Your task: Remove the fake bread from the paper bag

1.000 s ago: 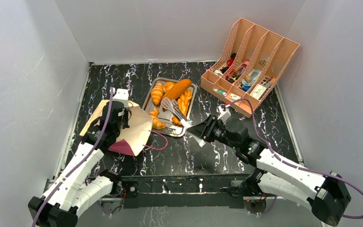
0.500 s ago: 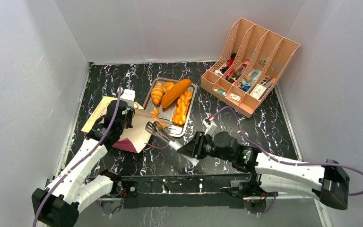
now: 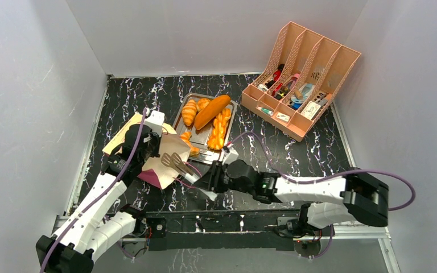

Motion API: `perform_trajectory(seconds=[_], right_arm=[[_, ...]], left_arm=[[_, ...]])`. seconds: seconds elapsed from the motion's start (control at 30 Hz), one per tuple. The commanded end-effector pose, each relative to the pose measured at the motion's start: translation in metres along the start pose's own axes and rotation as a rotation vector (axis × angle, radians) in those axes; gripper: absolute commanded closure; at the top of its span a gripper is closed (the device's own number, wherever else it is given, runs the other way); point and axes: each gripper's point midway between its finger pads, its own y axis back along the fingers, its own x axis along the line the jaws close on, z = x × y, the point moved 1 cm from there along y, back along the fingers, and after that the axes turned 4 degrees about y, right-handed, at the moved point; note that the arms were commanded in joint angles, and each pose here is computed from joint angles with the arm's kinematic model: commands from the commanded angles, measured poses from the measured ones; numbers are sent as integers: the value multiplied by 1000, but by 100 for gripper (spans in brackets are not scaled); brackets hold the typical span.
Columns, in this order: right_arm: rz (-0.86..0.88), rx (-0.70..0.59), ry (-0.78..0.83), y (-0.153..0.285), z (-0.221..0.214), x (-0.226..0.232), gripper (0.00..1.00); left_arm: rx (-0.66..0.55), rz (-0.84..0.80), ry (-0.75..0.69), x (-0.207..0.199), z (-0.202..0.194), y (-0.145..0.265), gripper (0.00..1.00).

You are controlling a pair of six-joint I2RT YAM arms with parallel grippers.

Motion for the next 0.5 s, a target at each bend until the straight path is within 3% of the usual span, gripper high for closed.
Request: perform_trajectory(seconds=[0.0,0.47], right_arm=[[192,-114,-96,-20,37,71,67],[177,-134,-319,-71,36,72,64]], left_arm=[[-31,-57,-13,-7,1,5,100],[-15,-92,-10,-14,-1,4,100]])
